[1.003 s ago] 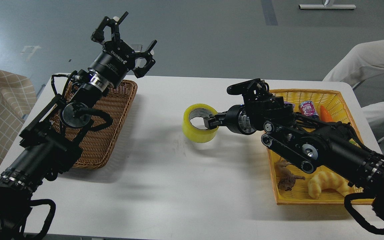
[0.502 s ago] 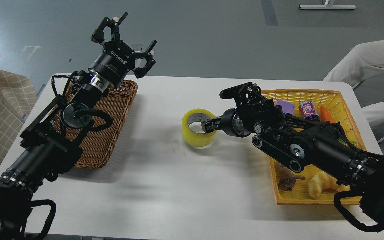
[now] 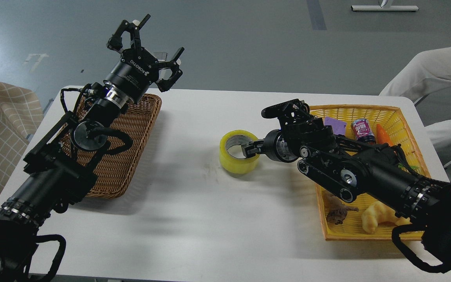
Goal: Place and transfer tape with both arms
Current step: 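Lower the tape roll onto the table and open the right gripper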
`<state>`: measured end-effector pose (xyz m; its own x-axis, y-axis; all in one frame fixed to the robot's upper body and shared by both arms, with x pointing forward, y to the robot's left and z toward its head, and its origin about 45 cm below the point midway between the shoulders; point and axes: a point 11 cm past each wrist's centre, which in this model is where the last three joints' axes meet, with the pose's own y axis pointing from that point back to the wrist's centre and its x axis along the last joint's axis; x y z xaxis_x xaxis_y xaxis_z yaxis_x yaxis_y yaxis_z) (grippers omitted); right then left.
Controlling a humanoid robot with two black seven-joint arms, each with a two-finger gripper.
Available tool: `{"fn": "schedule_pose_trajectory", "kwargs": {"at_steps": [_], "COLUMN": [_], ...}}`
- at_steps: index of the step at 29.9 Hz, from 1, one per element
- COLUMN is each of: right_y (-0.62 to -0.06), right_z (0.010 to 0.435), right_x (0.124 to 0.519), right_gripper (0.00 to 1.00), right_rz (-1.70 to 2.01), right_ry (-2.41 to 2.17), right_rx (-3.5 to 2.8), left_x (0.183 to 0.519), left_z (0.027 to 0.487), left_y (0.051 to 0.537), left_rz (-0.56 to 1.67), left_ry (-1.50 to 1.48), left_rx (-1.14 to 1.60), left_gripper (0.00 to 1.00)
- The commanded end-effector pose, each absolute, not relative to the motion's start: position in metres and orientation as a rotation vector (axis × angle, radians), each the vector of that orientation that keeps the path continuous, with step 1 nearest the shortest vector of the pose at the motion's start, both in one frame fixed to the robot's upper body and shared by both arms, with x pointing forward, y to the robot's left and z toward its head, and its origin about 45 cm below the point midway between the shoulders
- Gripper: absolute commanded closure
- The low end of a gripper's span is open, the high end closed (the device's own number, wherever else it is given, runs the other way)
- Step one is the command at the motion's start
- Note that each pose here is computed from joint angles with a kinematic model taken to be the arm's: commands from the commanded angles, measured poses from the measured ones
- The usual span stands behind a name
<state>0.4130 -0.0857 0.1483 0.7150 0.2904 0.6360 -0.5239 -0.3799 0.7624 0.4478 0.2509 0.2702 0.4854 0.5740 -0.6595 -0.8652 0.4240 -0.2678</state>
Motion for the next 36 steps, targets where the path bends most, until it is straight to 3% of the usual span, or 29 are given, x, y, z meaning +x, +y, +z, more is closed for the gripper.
{"fn": "schedule_pose_trajectory", "kwargs": {"at_steps": [1,26,28,36], "right_y": [-0.0870,-0.0871,-0.0871,-0.0880], "right_z": [0.1469,0.1466,0.1466,0.1447], "right_x": [0.4130,0.4128,0.4128,0.4120], "right_gripper": [1.00,0.81,0.73,0.61], "right_rz": [0.869,0.866,0.866,0.860], "right_ry": [-0.186,-0.187,-0.187,-0.187], "right_rx": [1.758,1.761,1.761,1.762], "left_x": [0.4478,0.4475,0.4475,0.4476], "left_z": [0.2702,0.2697,0.2697,0.2699], "left_y": [0.2510,0.2525,0.2525,0.2526], "left_rz": [0.953,0.956,0.956,0.956], "left_ry": [0.519,0.518,0.518,0.518], "left_rx": [-0.642,-0.640,-0.640,-0.641], "left_gripper": [0.02,0.02,0.02,0.02]}}
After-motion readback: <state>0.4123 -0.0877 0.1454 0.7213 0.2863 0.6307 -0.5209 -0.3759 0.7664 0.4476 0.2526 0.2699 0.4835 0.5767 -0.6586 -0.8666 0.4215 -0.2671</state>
